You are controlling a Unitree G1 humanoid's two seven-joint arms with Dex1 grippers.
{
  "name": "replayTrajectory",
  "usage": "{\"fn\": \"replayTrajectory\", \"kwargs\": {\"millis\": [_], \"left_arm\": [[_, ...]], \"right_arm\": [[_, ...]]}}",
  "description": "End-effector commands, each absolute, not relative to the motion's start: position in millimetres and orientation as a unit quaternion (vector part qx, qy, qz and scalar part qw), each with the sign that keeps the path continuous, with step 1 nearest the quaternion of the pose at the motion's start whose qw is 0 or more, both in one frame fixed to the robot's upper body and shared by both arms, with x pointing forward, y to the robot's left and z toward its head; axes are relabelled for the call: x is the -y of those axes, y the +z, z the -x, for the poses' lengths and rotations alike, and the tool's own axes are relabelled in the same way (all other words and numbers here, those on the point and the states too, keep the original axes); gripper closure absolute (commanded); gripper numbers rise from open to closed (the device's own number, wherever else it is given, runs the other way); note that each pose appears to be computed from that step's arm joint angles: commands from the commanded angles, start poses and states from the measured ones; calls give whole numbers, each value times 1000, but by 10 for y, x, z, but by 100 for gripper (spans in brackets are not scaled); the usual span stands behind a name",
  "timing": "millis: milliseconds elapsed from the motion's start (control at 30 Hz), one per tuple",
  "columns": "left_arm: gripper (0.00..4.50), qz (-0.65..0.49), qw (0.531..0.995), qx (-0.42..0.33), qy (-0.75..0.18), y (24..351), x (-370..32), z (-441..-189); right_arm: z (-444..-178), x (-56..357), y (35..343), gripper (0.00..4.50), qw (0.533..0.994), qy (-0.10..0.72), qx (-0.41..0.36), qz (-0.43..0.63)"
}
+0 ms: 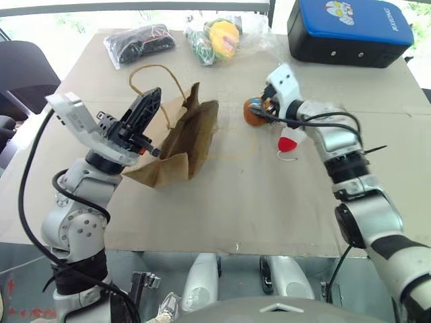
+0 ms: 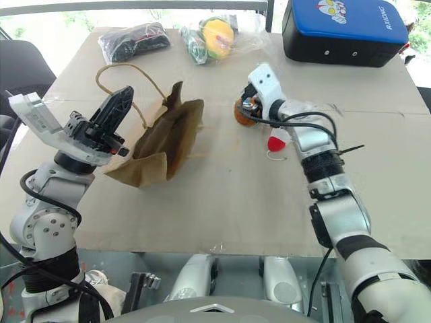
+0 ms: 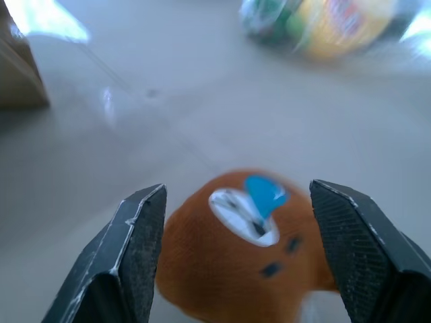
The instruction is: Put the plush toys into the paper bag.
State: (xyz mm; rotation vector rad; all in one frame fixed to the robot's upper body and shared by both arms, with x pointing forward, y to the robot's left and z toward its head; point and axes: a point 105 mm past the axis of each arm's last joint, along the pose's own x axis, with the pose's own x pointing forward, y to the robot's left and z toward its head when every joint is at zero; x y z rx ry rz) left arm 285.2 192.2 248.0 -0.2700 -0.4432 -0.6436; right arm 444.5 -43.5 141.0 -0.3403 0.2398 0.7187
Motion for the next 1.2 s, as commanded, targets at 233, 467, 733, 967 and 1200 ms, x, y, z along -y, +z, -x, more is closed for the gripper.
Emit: {"fn": "replayTrajectory", "kwargs": {"millis": [233,467,733,967,1200], "left_arm": [[450,153,907,253,-300,2615,-1926,-2721],[450,166,903,241,-315,2564,-1819,-2800],[450,170,889,249,-345,2620,-1638,-2996],[450,178,876,245,-375,2566,-1456,-2981],[450,165,886,241,-361,2452,-1437,-2945]], "right_arm": [[-4442,491,1961,443,899,405,25,165],[-3726,439,2799,443,824,508,183,173],[-3260,-14,2455,443,740,603,122,272],[-3395,-483,2010,443,677,635,91,360],[-3441,-761,2030,381,653,679,106,319]]}}
